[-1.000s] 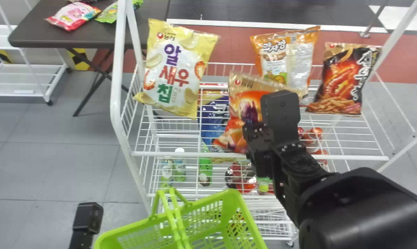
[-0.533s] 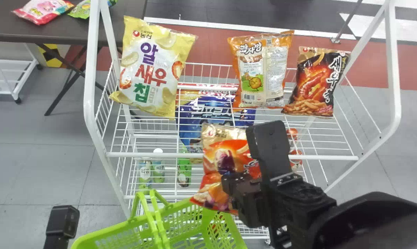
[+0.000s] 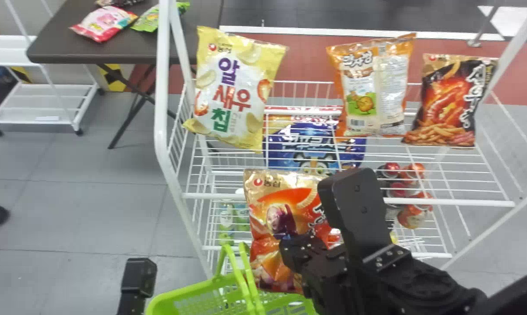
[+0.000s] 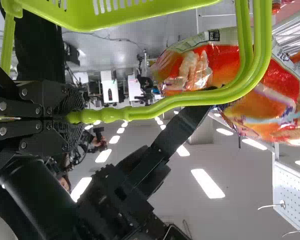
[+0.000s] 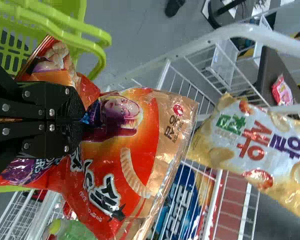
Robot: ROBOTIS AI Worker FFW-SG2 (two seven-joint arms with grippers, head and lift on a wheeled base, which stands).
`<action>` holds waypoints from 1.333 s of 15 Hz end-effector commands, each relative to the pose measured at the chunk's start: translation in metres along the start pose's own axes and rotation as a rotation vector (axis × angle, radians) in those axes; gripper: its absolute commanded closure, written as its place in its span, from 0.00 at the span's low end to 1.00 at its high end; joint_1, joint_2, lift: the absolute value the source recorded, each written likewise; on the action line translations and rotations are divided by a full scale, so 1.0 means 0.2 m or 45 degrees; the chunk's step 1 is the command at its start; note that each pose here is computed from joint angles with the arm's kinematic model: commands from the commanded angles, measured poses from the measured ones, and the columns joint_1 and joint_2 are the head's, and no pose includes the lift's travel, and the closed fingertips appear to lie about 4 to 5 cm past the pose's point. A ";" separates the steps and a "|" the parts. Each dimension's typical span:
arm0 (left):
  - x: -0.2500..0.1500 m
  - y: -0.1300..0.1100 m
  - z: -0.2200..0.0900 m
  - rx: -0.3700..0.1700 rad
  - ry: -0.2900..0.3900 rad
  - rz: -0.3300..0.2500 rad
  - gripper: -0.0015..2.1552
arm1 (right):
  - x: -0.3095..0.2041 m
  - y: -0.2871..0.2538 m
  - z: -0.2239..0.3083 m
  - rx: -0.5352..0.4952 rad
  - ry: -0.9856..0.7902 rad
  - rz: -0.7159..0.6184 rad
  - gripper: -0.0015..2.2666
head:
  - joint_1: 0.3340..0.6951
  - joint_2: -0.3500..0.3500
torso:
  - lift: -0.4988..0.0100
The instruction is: Hold basket handle with left hand then pick Saewookkang with right hand and place into basket
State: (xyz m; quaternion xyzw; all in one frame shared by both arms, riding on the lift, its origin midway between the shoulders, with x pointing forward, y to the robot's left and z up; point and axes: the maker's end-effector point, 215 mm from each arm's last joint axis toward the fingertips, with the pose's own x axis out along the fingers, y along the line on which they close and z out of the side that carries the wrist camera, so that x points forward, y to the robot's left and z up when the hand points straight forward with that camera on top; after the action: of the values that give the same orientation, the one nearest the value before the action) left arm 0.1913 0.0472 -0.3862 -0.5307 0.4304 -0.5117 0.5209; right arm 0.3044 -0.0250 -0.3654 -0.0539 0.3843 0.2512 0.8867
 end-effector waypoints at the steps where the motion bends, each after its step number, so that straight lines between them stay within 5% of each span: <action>1: 0.01 -0.01 -0.02 -0.033 0.005 -0.003 1.00 | -0.01 0.04 -0.01 -0.016 0.010 0.049 0.99 | 1.00 0.56 | 0.95; 6: -0.03 -0.04 0.01 0.007 -0.020 0.021 1.00 | -0.07 0.12 -0.04 -0.118 0.029 0.173 0.99 | 1.00 0.69 | 0.95; 11: -0.10 -0.07 0.06 0.036 -0.067 0.017 1.00 | -0.12 0.05 -0.14 -0.134 0.085 0.191 0.97 | 1.00 0.67 | 0.95; 13: -0.09 -0.08 0.07 0.039 -0.069 0.016 1.00 | -0.13 0.10 -0.18 -0.134 0.109 0.252 0.73 | 1.00 0.66 | 0.95; 14: -0.09 -0.08 0.07 0.041 -0.069 0.016 1.00 | -0.14 0.12 -0.19 -0.133 0.113 0.271 0.22 | 1.00 0.66 | 0.95; 15: -0.09 -0.08 0.07 0.041 -0.069 0.018 1.00 | -0.14 0.11 -0.19 -0.139 0.115 0.263 0.00 | 1.00 0.67 | 0.95; 20: -0.08 -0.07 0.07 0.036 -0.071 0.014 1.00 | -0.13 0.05 -0.18 -0.137 0.109 0.198 0.03 | 1.00 0.65 | 0.95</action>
State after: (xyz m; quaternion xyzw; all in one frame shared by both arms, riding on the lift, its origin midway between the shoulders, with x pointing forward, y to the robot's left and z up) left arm 0.2064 0.0674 -0.3720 -0.5257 0.4025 -0.5057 0.5531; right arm 0.2591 -0.0332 -0.3687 -0.0805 0.4075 0.3485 0.8402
